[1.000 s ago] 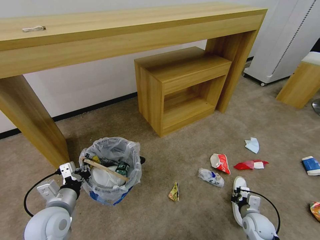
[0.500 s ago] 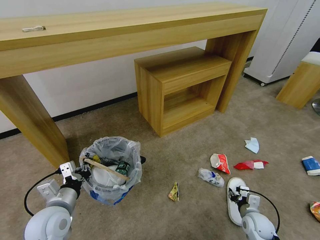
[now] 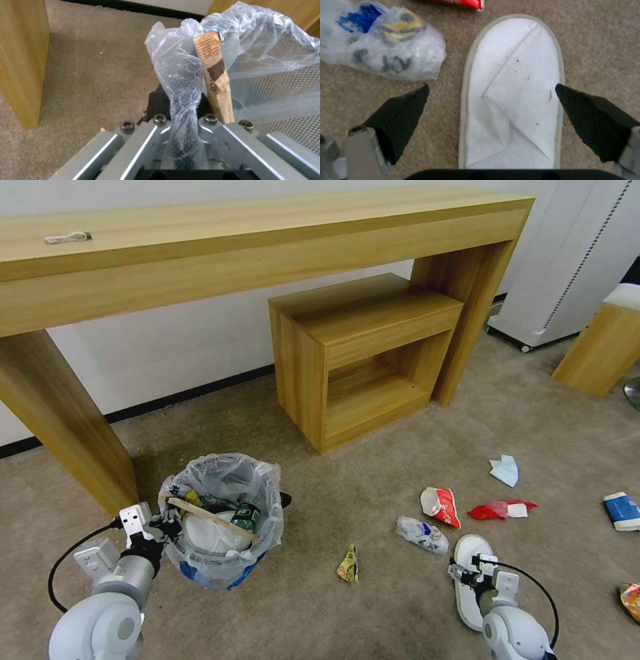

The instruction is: Pick up the trash bin and place the garbage on the floor into it.

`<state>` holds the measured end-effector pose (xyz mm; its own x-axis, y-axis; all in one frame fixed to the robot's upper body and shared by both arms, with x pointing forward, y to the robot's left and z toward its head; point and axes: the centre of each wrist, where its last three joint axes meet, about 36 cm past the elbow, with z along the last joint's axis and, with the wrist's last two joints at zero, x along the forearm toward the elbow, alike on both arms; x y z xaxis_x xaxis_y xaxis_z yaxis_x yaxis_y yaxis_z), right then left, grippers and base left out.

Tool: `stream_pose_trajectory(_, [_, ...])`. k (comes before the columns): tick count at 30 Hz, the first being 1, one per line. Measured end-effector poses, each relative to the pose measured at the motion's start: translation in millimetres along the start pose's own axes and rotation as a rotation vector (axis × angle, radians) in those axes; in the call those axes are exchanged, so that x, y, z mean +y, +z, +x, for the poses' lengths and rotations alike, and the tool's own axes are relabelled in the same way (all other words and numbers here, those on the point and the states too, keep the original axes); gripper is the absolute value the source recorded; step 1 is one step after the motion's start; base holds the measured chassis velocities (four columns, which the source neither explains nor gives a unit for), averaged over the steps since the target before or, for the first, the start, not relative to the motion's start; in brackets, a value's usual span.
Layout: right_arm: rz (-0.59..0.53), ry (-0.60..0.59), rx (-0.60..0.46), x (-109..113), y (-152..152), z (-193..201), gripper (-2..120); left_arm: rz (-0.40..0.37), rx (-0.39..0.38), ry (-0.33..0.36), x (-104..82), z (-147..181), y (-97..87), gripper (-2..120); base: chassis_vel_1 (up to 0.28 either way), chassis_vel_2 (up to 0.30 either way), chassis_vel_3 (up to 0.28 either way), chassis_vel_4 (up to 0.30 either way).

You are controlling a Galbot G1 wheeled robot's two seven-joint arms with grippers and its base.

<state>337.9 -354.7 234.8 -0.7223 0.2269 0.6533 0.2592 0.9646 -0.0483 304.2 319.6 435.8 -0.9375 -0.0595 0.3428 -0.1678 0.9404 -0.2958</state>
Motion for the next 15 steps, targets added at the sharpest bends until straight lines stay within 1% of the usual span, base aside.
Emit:
stream_pose_trajectory(12, [0.014, 0.025, -0.002, -1.6, 1.0, -8.5, 97, -0.003, 0.003, -0.008, 4.0, -2.0, 1.3, 3, 0.000, 0.000, 0.000, 0.000])
stream_pose_trajectory(15, [0.028, 0.043, -0.007, -5.8, -1.3, -10.3, 97, -0.001, 0.003, -0.008, 4.3, -2.8, 2.2, 3, 0.000, 0.000, 0.000, 0.000])
